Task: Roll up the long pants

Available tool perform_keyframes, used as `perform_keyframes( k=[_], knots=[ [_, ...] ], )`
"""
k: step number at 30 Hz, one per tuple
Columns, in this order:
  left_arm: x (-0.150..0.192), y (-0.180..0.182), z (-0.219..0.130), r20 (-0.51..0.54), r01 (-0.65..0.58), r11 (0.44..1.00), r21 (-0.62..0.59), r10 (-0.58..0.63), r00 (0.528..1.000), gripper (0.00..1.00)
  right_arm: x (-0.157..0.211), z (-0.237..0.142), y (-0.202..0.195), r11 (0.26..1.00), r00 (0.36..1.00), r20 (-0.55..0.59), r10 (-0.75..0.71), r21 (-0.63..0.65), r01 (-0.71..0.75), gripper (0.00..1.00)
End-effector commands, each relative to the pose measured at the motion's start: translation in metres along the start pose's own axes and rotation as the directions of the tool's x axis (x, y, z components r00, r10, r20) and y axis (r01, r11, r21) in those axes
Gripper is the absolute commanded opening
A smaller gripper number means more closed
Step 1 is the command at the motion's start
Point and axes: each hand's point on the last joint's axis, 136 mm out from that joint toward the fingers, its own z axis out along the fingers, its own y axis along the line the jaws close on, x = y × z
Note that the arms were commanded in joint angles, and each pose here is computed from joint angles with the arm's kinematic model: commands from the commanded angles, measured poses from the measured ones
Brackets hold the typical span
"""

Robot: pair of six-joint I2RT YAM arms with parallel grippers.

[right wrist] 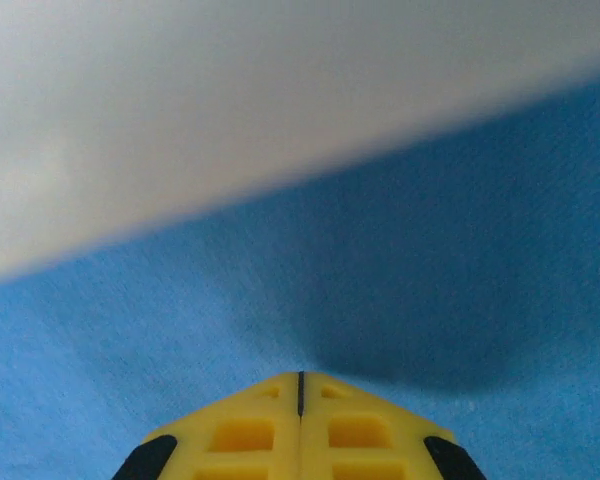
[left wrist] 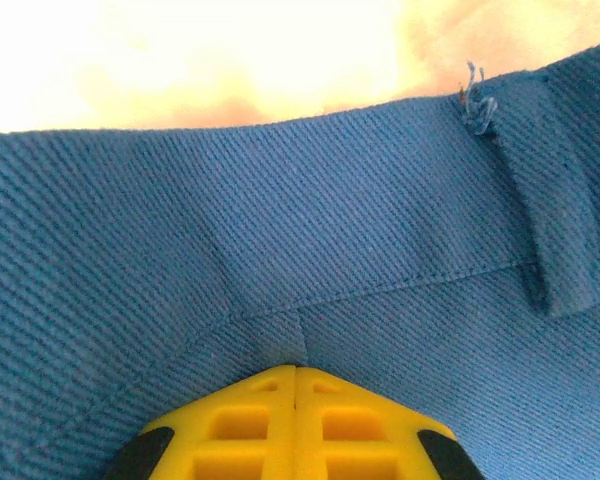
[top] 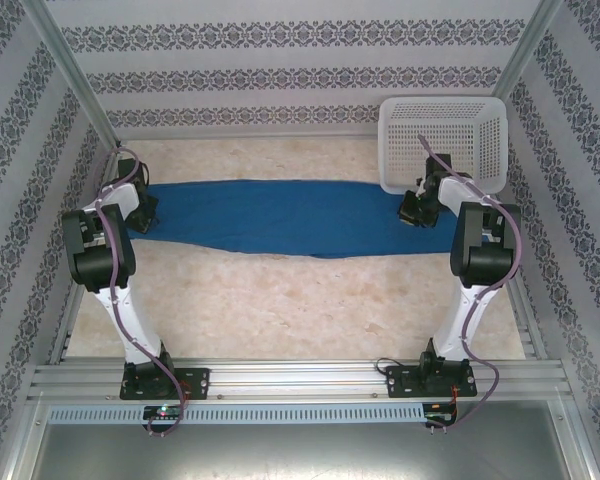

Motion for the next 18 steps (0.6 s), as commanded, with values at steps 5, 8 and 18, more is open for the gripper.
perform_keyframes(
  k=[5,8,18],
  knots=[
    [0.008,0.088,0.003,-0.048,0.003,0.973,-0.23,-0.014,0.999,0.0,0.015,-0.031,-0.004,0.998,0.999,0.025,-0.032,0.063,0.031,0.02],
    [0.005,0.094,-0.002,-0.034,0.0,0.975,-0.222,-0.008,0.999,0.0,0.007,-0.042,-0.007,0.992,0.997,0.039,-0.066,0.107,0.061,0.02],
    [0.003,0.099,-0.012,-0.038,-0.017,0.976,-0.215,0.008,0.999,0.0,0.001,-0.043,-0.017,0.982,0.996,0.04,-0.08,0.173,0.072,0.02]
  ],
)
